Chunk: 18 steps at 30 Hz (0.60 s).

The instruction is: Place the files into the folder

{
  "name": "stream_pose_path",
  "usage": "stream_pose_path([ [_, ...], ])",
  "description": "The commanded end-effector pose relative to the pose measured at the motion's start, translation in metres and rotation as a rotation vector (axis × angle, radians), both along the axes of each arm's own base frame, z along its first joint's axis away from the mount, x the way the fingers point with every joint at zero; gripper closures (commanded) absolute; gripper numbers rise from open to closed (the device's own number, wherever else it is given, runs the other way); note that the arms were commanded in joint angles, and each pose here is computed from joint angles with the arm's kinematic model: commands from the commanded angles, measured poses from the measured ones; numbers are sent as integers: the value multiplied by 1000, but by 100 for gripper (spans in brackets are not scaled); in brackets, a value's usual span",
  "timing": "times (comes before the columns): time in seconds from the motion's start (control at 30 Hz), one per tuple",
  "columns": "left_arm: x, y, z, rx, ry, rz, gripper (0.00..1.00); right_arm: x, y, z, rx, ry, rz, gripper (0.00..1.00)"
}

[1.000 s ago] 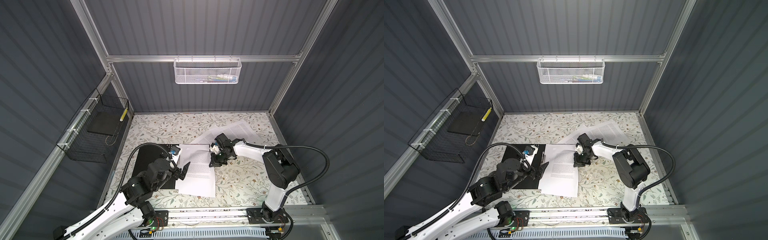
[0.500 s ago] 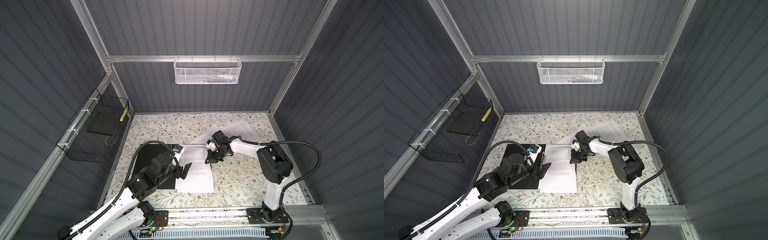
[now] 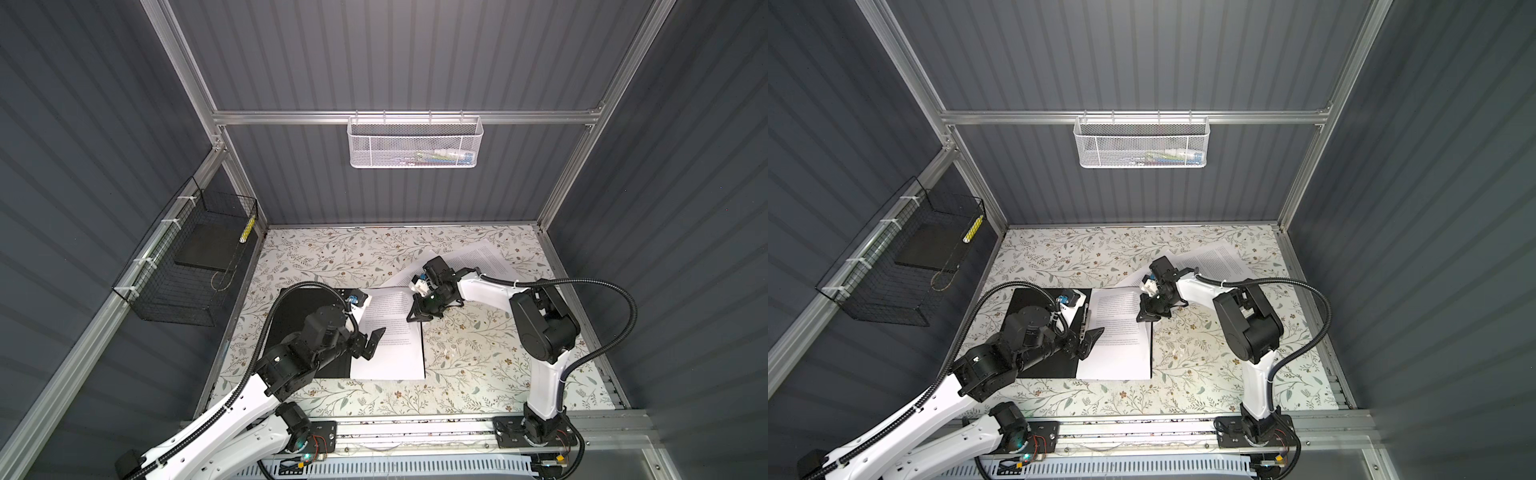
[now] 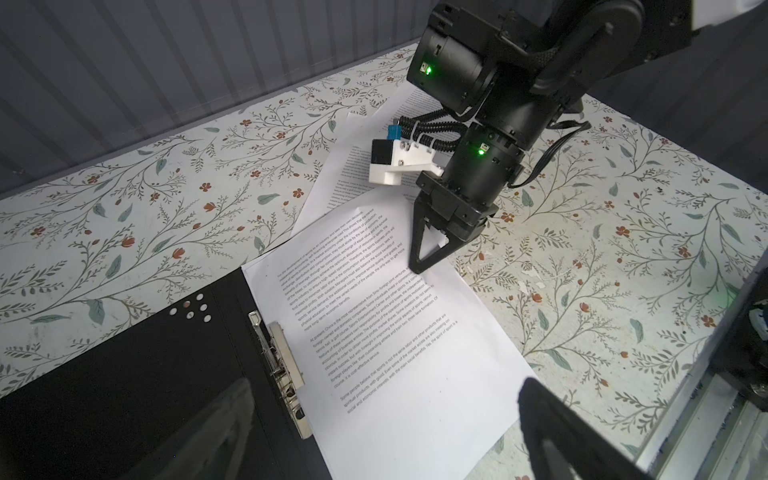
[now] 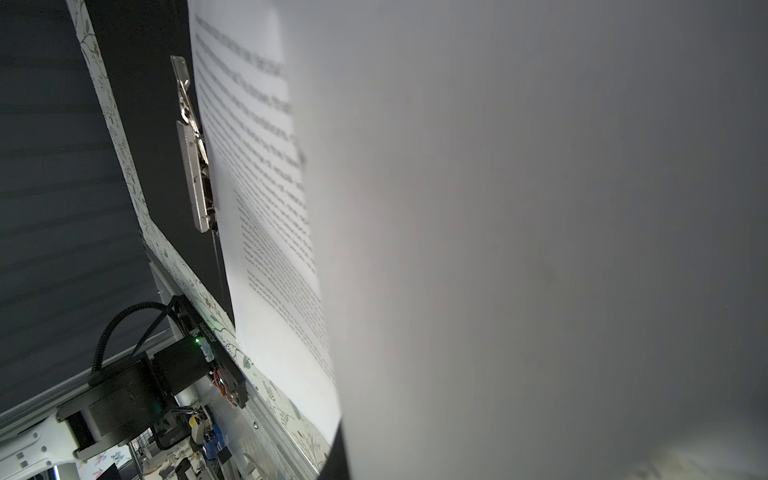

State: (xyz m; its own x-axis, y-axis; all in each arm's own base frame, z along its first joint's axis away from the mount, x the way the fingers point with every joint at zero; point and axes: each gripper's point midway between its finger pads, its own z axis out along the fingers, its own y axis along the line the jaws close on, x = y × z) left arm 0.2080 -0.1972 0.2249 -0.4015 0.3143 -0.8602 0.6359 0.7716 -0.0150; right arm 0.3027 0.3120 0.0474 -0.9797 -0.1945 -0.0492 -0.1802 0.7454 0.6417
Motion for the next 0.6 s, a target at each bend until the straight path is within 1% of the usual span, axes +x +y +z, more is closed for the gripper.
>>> stream_pose_path([
  [0.0,0,0,3,-4,1,-11,0,3,2,-4,5,15,8,99],
  [0.57,-1,-1,2,-11,11,-20,0,7,4,-7,12,28,-18,98],
])
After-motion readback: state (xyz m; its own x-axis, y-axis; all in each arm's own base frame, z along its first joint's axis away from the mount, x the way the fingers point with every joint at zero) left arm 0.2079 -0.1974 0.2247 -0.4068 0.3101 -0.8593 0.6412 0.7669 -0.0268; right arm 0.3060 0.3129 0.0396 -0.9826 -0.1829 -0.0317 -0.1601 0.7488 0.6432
